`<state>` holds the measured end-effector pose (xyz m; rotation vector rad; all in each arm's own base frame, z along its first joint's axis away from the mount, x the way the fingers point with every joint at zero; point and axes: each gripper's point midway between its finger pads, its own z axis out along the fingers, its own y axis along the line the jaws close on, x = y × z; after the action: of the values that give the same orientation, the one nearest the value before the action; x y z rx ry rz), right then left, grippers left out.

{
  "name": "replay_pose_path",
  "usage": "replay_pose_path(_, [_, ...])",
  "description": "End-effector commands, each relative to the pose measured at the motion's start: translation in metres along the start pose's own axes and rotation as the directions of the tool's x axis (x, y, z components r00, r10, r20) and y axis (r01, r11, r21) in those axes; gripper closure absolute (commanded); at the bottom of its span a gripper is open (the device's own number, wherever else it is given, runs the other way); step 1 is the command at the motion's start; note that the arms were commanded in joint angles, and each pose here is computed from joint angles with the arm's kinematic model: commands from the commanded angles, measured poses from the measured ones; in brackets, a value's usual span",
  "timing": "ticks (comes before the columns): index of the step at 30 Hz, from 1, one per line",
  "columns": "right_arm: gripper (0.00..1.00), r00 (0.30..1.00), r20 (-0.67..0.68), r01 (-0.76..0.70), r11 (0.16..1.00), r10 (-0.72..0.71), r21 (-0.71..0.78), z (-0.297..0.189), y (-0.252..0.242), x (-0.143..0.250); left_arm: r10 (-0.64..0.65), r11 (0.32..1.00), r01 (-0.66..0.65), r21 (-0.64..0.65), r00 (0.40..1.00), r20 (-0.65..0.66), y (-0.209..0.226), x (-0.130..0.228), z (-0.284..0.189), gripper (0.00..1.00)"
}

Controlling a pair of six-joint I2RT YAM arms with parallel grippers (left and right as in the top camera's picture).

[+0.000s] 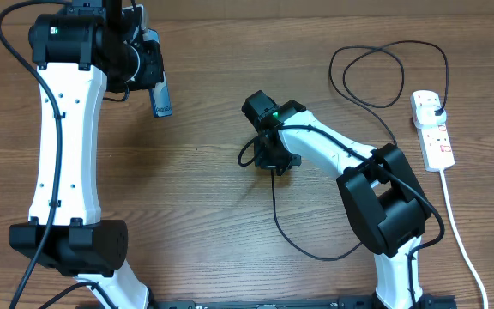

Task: Plug charger to phone and switch on socket
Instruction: 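Close the right gripper on the USB-C plug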

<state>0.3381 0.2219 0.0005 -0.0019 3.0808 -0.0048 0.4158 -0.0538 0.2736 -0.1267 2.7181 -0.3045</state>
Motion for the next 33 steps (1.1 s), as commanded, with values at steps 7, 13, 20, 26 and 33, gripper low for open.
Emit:
replay_pose_path(7, [0.79,1.0,-0.028,-0.007,0.999,0.008,0.044,0.0223,-0.0073,0.0041,-0.006,1.0,0.006,0.005,1.0,0.015,-0.0043,-0.0018,-0.0028,0.96])
replay_pose_path(13, [0.81,1.0,-0.022,-0.006,0.999,0.007,0.04,0.0224,-0.0061,0.003,-0.006,1.0,0.006,0.005,1.0,0.015,-0.0043,-0.0018,-0.0028,0.96])
replay_pose_path(20, [0.82,1.0,-0.015,-0.007,0.999,0.008,0.035,0.0225,-0.0049,0.0011,-0.006,1.0,0.006,0.005,1.0,0.014,-0.0043,-0.0016,-0.0028,0.96])
replay_pose_path(26, [0.84,1.0,-0.015,-0.007,0.999,0.008,0.035,0.0225,-0.0049,0.0011,-0.006,1.0,0.006,0.005,1.0,0.014,-0.0043,-0.0016,-0.0028,0.96])
replay_pose_path(33, [0.85,1.0,-0.018,-0.007,0.999,0.007,0.037,0.0225,-0.0053,0.0018,-0.006,1.0,0.006,0.005,1.0,0.014,-0.0043,-0.0017,-0.0028,0.96])
